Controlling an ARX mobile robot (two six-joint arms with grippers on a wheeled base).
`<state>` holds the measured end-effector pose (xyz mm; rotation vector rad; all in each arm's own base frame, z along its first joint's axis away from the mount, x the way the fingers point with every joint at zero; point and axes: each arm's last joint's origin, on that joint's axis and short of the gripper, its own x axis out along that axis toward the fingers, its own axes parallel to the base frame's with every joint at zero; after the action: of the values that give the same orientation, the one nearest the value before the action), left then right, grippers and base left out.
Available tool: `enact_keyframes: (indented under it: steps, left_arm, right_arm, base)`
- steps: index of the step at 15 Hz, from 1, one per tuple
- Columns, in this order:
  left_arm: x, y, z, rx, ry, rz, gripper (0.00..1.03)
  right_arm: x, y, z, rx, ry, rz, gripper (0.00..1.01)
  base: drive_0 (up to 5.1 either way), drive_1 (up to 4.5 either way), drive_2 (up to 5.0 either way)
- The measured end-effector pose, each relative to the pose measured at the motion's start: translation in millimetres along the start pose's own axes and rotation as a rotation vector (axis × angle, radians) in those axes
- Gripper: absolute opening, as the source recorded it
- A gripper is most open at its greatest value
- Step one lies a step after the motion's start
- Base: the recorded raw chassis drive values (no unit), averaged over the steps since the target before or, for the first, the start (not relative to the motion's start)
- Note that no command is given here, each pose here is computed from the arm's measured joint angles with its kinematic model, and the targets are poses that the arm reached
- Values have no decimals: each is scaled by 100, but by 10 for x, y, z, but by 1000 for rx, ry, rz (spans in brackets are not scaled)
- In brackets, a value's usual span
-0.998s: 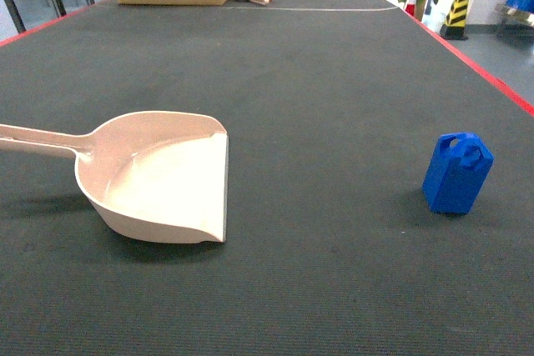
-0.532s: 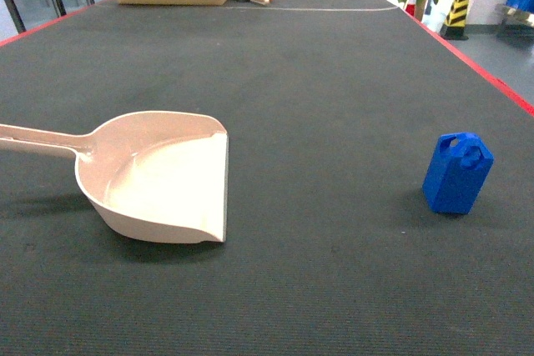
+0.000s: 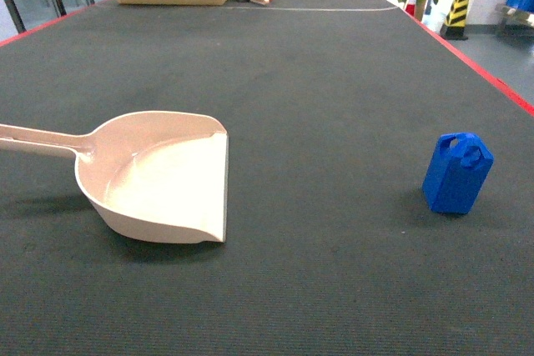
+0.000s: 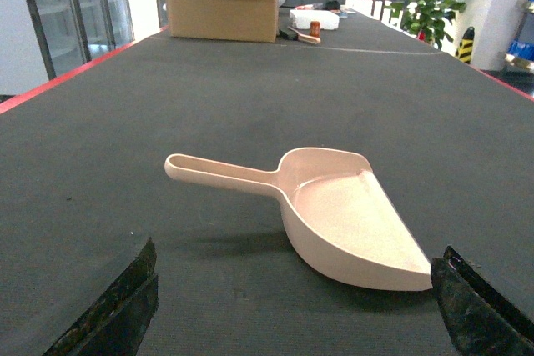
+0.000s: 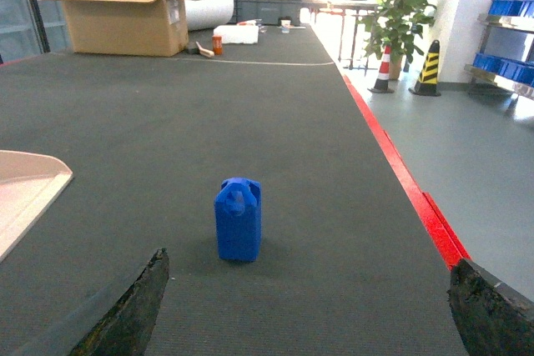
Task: Place part in tray to right shelf
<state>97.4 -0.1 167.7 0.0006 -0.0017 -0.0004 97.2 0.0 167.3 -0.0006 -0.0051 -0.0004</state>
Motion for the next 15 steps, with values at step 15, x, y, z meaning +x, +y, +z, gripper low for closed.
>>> enact_keyframes:
  steps: [15]
  left_arm:
    - [0,0,0,0,0,0,98]
  right_arm:
    - [0,0,0,0,0,0,98]
  base:
    - [0,0,0]
